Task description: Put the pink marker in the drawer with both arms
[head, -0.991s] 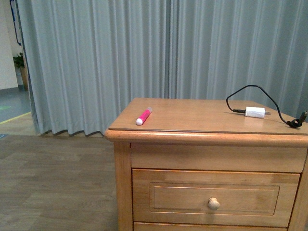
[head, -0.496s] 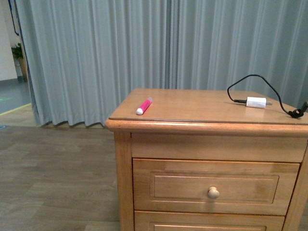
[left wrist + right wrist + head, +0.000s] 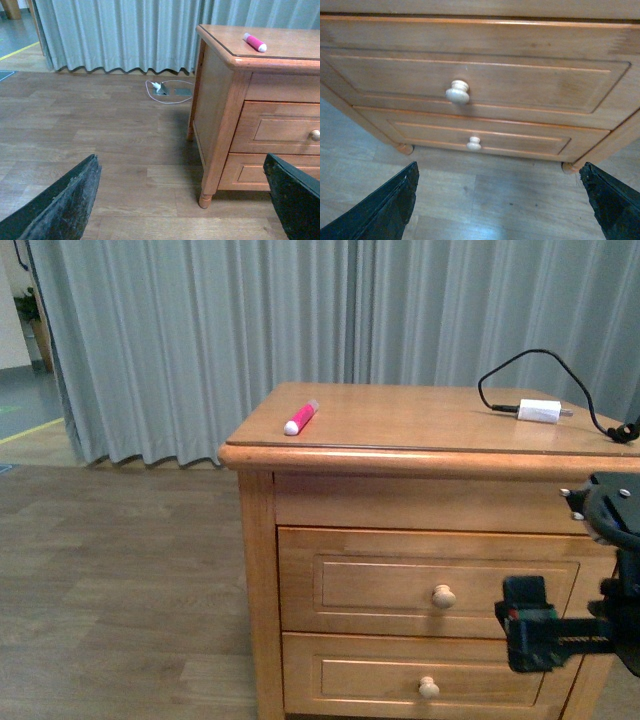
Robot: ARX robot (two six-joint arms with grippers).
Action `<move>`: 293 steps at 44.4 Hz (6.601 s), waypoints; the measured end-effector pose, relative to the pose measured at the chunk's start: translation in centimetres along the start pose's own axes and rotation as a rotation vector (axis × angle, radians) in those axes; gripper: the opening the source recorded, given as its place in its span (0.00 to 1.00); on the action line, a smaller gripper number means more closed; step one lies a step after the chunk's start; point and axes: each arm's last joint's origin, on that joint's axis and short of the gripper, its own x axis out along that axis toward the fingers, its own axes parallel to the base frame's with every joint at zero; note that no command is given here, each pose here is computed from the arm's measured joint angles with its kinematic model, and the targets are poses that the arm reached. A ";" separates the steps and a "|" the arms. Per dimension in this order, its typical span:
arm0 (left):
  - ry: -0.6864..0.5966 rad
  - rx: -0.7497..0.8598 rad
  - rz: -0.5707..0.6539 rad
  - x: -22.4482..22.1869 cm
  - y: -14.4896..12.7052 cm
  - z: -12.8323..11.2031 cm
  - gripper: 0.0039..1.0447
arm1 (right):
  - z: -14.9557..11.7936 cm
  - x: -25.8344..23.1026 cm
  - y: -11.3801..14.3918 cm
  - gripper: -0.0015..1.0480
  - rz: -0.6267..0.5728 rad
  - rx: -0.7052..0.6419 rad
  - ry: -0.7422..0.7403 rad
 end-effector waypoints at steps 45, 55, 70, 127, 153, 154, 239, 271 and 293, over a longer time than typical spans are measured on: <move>0.000 0.000 0.000 0.0 0.0 0.0 0.94 | -2.0 13.4 1.8 0.92 -0.027 0.080 -0.001; 0.000 0.000 0.000 0.0 0.0 0.0 0.94 | -1.6 12.6 2.5 0.92 -0.008 0.094 -0.032; -0.001 0.000 0.000 0.0 0.0 0.0 0.94 | -0.9 12.2 3.2 0.92 -0.021 0.086 -0.055; -0.001 0.001 0.000 0.0 0.0 0.0 0.94 | -5.8 -2.4 4.0 0.31 0.100 0.040 0.235; -0.001 0.001 0.000 0.0 0.0 0.0 0.94 | 1.2 -20.5 0.1 0.92 0.189 0.096 -0.026; -0.001 0.001 0.000 0.0 0.0 0.0 0.94 | 1.3 -20.8 0.0 0.92 0.191 0.094 -0.032; 0.406 0.021 -0.083 36.1 -17.3 8.4 0.94 | 1.1 -22.3 -0.3 0.92 0.169 0.108 -0.074; 0.460 0.076 -0.093 36.9 -18.3 7.5 0.61 | 1.1 -22.3 -0.3 0.92 0.169 0.108 -0.074; 0.433 0.102 -0.247 36.3 -17.7 7.7 0.14 | 1.1 -22.3 -0.3 0.92 0.169 0.108 -0.074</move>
